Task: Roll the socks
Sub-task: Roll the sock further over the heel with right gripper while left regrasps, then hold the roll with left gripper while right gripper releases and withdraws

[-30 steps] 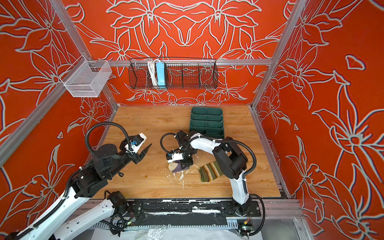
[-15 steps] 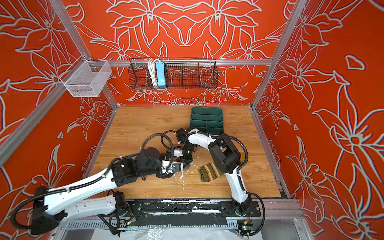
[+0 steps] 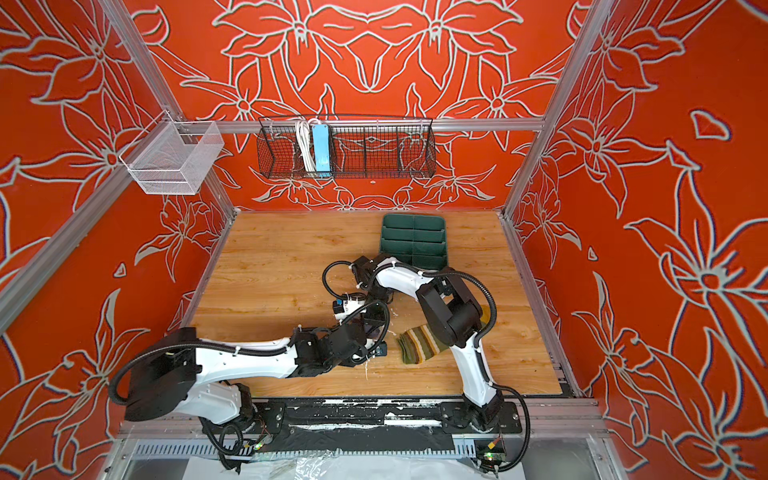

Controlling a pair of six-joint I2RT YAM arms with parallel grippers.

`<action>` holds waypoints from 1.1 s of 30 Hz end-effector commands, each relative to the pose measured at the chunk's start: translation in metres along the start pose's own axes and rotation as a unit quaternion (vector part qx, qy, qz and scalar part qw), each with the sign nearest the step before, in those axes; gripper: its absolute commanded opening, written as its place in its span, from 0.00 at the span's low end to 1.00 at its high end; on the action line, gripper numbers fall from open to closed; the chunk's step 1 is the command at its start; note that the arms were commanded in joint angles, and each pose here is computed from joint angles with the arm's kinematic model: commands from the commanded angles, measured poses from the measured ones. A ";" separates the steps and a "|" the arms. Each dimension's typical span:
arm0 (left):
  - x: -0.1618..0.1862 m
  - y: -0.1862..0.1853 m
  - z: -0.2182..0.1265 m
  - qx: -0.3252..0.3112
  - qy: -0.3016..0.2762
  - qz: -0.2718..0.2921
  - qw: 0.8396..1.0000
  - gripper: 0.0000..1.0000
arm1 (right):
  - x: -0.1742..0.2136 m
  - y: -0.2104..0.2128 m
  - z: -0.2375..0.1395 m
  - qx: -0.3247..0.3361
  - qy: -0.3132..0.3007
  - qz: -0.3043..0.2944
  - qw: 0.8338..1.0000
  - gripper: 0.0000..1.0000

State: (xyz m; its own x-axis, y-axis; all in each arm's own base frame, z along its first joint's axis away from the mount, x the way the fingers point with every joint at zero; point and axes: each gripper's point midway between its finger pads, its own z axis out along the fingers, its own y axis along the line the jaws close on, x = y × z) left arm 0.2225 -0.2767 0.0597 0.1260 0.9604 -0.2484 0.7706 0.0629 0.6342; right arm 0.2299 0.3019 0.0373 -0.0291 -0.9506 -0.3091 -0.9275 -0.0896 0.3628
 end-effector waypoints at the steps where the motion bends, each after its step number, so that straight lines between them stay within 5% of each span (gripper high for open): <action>1: 0.006 0.012 0.019 -0.043 0.038 -0.007 0.998 0.61 | 0.025 -0.005 0.012 0.000 0.042 0.002 0.999 0.00; 7: 0.021 -0.001 0.044 -0.036 0.085 -0.006 0.996 0.54 | 0.017 -0.004 0.006 0.004 0.027 -0.003 1.000 0.00; 12: 0.034 -0.013 0.045 -0.018 0.103 -0.009 0.994 0.14 | 0.006 -0.005 -0.005 0.022 0.002 -0.010 1.000 0.02; 15: 0.042 -0.021 0.042 0.003 0.120 0.003 0.993 0.02 | 0.003 -0.016 -0.014 0.069 -0.010 -0.009 0.998 0.13; 19: 0.040 -0.035 0.034 0.060 0.121 0.010 0.991 0.00 | -0.001 -0.034 -0.041 0.184 -0.059 -0.013 0.981 0.38; 21: 0.042 -0.043 0.031 0.090 0.126 0.013 0.988 0.00 | -0.004 -0.040 -0.064 0.244 -0.102 -0.009 0.964 0.49; 22: 0.044 -0.049 0.030 0.110 0.133 0.017 0.985 0.00 | 0.002 -0.044 -0.073 0.271 -0.117 0.010 0.955 0.86; 23: 0.046 -0.051 0.030 0.114 0.142 0.016 0.983 0.00 | 0.003 -0.047 -0.089 0.300 -0.141 0.024 0.943 0.98; 27: 0.051 -0.063 0.030 0.152 0.157 0.016 0.976 0.00 | 0.023 -0.054 -0.142 0.377 -0.208 0.101 0.897 0.98; 33: 0.043 -0.066 0.022 0.244 0.145 -0.028 0.959 0.00 | 0.063 -0.046 -0.227 0.527 -0.282 0.194 0.778 0.98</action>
State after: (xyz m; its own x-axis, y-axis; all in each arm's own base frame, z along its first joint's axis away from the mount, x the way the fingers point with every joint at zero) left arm 0.2432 -0.2743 0.0300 -0.0468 0.9915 -0.1216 0.8640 0.1012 0.4933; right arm 0.3368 0.1999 0.1634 -0.2484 -0.6711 -0.6986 -0.7655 0.5779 -0.2830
